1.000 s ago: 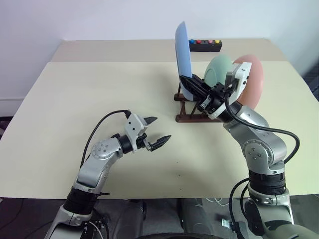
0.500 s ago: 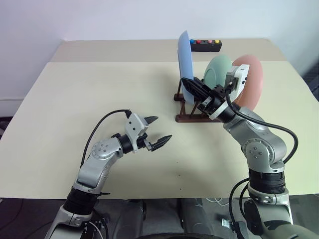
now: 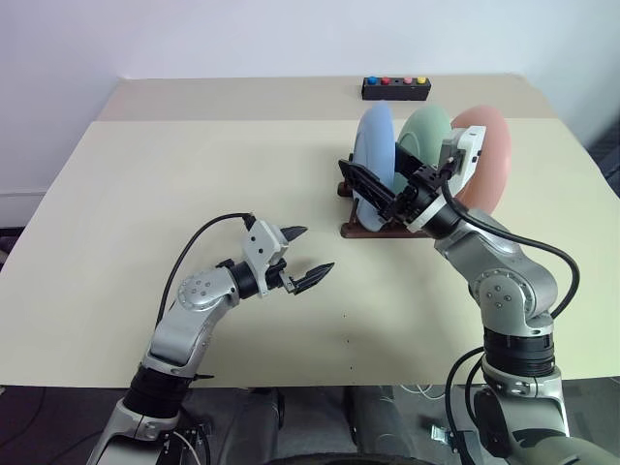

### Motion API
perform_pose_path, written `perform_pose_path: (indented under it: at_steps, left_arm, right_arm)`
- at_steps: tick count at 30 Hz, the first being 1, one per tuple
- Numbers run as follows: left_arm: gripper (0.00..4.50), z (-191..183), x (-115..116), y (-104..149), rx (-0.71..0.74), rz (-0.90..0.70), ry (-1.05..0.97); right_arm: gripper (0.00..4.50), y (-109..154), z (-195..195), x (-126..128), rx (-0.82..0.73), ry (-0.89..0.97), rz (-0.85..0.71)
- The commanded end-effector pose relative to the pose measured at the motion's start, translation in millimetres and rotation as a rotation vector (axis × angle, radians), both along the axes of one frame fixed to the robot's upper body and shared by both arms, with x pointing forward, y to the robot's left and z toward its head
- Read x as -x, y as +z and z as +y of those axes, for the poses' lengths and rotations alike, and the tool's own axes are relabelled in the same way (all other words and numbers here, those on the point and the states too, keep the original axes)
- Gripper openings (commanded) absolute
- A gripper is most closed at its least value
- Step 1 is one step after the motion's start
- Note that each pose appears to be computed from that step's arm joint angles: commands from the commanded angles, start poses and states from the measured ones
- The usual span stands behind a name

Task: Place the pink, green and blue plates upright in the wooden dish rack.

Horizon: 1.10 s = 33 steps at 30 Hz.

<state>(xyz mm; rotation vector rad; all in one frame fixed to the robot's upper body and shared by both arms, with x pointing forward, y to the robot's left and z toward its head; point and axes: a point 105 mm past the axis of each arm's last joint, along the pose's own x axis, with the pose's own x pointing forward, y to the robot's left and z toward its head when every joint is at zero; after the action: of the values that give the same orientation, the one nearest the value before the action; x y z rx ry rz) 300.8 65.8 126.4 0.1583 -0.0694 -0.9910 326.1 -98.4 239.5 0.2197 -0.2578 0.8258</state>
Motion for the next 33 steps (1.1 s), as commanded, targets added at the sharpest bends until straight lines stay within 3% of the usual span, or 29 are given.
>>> perform_pose_path:
  at_steps: [1, 15, 22, 27, 31, 33]
  left_arm:
    - [4.5, -2.4, 1.5, 9.3, 0.013, -0.035, -0.013]
    - [4.5, -5.0, 2.4, 8.0, 0.016, -0.03, -0.026]
    - [4.5, -6.9, 3.0, 7.0, 0.022, -0.028, -0.025]
    - [4.5, 11.6, -9.6, 12.4, 0.028, -0.061, 0.064]
    - [4.5, 30.1, -16.9, 14.5, 0.01, -0.081, 0.13]
    - [4.5, 54.3, -23.2, 13.5, -0.02, -0.091, 0.193]
  right_arm:
    - [4.46, 12.6, -4.2, 3.3, 0.006, -0.022, -0.062]
    - [4.46, 36.8, -16.8, -1.0, 0.164, -0.138, -0.197]
    - [4.46, 61.6, -18.1, 8.3, 0.258, -0.161, -0.331]
    - [4.46, 79.7, -42.1, 25.7, 0.376, -0.208, -0.469]
    - [4.46, 76.9, -66.4, 42.0, 0.43, -0.204, -0.472]
    - [4.46, 56.7, -91.9, 52.3, 0.509, -0.217, -0.392]
